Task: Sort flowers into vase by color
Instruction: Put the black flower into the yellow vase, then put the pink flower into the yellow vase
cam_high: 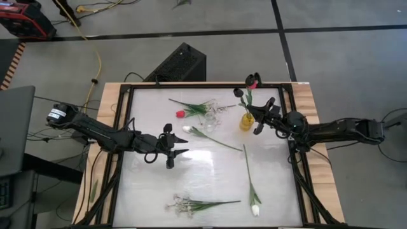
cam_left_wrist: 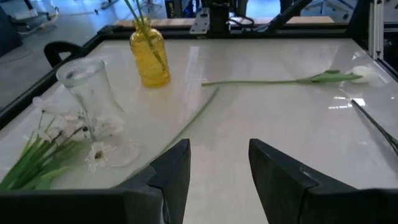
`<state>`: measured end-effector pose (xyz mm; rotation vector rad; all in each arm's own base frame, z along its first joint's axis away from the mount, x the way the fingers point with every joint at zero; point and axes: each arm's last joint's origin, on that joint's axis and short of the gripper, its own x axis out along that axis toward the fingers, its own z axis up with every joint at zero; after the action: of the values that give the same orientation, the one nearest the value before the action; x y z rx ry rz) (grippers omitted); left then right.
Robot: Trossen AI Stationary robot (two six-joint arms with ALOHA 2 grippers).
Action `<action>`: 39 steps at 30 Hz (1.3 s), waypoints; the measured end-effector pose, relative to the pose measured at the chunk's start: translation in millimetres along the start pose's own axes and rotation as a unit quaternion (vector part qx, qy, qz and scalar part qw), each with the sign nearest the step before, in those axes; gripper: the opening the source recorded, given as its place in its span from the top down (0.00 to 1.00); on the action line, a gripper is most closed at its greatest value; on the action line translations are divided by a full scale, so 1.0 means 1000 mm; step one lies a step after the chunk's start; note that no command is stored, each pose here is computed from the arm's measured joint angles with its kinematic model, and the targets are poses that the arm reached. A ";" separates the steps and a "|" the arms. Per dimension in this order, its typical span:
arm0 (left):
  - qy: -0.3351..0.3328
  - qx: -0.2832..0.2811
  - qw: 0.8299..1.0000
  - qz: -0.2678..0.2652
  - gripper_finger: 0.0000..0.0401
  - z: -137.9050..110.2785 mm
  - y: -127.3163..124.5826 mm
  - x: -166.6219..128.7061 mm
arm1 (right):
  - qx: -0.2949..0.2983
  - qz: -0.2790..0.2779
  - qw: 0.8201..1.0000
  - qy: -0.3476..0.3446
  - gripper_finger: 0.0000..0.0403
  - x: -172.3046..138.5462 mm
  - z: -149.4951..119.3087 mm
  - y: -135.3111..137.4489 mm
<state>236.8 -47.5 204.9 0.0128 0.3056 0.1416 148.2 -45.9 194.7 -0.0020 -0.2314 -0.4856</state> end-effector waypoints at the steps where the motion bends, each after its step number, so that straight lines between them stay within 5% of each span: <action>1: 0.005 -0.001 1.000 0.000 0.62 -0.001 0.000 0.000 | 0.000 0.000 1.000 -0.001 0.91 0.000 0.000 0.000; 9: 0.028 -0.004 1.000 0.001 0.62 -0.006 0.000 0.000 | -0.003 -0.002 1.000 -0.001 0.76 0.000 0.000 0.000; 25: 0.031 -0.004 0.999 -0.010 0.62 -0.006 0.000 0.000 | 0.005 0.001 0.999 -0.032 0.67 -0.004 0.010 0.001; 31: 0.030 -0.002 1.000 -0.007 0.62 -0.006 0.001 0.000 | -0.008 0.034 0.999 -0.017 0.67 0.004 0.034 0.013; 39: 0.030 -0.006 0.999 0.014 0.62 -0.005 0.011 0.004 | -0.060 0.106 0.988 0.095 0.67 0.024 0.083 0.042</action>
<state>237.1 -35.7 199.3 0.0000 0.3649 0.1725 169.7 -15.2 282.9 -0.0958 -0.0137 -0.2850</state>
